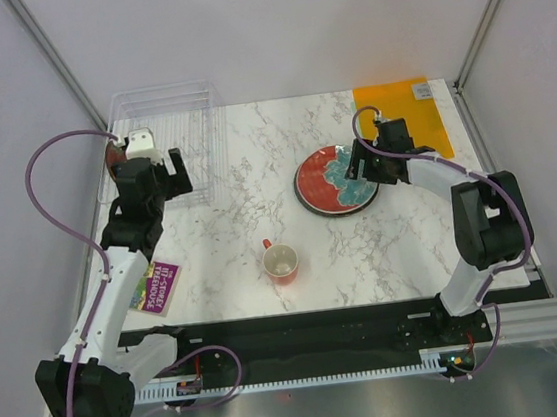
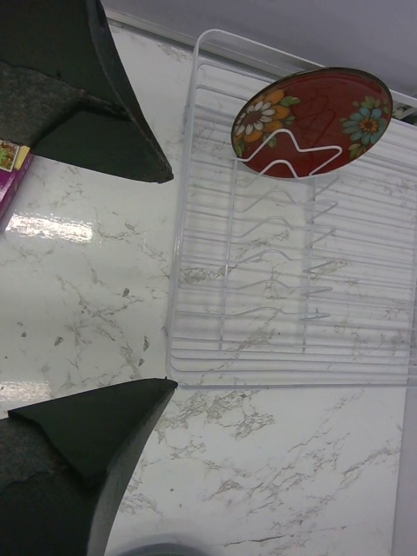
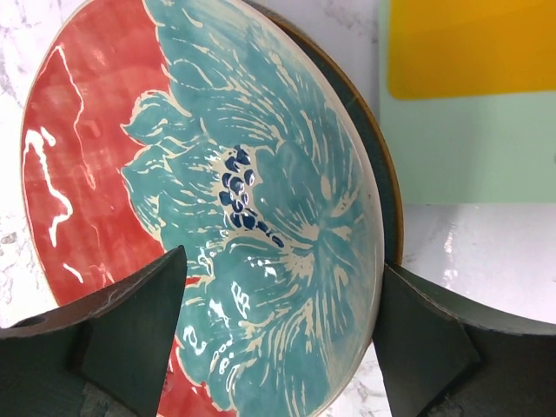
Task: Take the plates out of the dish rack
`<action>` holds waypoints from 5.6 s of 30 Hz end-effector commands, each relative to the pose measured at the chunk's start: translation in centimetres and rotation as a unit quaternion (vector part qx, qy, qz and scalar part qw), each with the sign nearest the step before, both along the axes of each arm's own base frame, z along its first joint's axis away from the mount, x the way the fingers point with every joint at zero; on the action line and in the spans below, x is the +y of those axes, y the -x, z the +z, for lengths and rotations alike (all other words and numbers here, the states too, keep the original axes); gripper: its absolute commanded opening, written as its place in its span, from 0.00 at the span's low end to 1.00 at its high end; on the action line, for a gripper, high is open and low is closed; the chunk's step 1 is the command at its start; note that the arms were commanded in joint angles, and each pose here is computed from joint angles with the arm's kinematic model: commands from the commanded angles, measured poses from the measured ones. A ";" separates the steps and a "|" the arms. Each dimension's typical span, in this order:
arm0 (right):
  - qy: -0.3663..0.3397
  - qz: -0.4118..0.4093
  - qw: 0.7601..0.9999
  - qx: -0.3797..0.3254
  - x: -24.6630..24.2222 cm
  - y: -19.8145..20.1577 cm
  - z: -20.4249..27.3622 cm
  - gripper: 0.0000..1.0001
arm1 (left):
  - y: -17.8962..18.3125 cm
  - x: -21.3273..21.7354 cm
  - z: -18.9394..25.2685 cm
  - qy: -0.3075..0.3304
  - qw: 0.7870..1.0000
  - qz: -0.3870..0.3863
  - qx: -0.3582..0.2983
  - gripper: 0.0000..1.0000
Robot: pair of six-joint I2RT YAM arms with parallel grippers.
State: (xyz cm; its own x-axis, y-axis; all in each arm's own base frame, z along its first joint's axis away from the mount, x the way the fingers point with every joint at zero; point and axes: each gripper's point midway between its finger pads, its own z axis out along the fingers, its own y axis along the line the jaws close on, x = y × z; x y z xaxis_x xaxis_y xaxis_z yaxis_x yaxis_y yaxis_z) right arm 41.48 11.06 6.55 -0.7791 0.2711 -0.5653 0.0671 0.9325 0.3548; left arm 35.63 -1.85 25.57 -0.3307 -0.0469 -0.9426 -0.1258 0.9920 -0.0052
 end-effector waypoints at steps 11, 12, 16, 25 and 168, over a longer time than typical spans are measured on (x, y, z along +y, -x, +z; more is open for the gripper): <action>0.144 -0.045 0.987 0.061 -6.4 3.6 -2.0 0.91 | -2.0 5.3 3.1 -0.054 0.996 0.069 -0.022 1.00; 0.147 -0.044 0.986 0.063 -6.5 3.7 -2.2 0.91 | -2.1 5.8 3.2 -0.056 0.995 0.075 -0.022 1.00; 0.159 -0.047 0.984 0.062 -7.0 3.9 -2.1 0.93 | -3.4 7.7 3.6 -0.070 0.993 0.093 -0.023 1.00; 0.130 -0.039 0.991 0.016 -6.1 3.9 1.0 0.94 | -8.4 13.6 2.4 -0.086 0.986 0.145 -0.004 1.00; -0.273 0.215 0.913 -0.212 19.8 9.1 20.1 0.72 | 6.0 -19.2 4.1 0.427 0.851 -0.304 -0.010 0.02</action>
State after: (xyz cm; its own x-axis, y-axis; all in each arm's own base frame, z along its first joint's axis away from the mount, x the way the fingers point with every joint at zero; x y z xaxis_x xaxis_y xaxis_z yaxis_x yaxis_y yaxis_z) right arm 32.20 29.59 24.28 -0.6524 0.3040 -0.6942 -0.4467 0.5857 0.6763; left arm 29.70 -19.94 26.29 -0.5681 -0.5002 -0.6536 0.3262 0.5922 -0.7368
